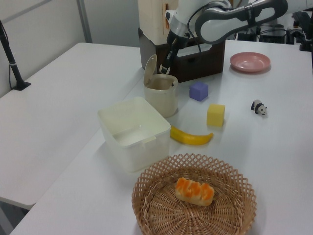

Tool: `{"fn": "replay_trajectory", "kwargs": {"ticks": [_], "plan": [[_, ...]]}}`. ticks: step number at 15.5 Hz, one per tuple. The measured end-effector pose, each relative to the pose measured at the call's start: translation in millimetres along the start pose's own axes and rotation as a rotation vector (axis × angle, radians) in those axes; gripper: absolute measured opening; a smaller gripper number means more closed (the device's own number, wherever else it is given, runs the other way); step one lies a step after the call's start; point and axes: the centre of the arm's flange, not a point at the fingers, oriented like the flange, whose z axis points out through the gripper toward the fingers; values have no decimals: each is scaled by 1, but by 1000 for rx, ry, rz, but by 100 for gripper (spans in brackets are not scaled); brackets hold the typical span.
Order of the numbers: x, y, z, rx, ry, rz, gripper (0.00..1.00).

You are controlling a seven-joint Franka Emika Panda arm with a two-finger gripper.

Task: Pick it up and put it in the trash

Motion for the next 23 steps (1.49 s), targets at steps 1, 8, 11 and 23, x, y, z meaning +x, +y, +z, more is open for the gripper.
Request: {"fn": "replay_trajectory", "kwargs": {"ticks": [1, 8, 11, 23], "plan": [[0, -1, 1, -1, 0, 0, 53], [-6, 1, -61, -17, -84, 24, 100], [-46, 15, -130, -45, -251, 41, 100], [-92, 46, -178, -42, -457, 37, 100]]}}
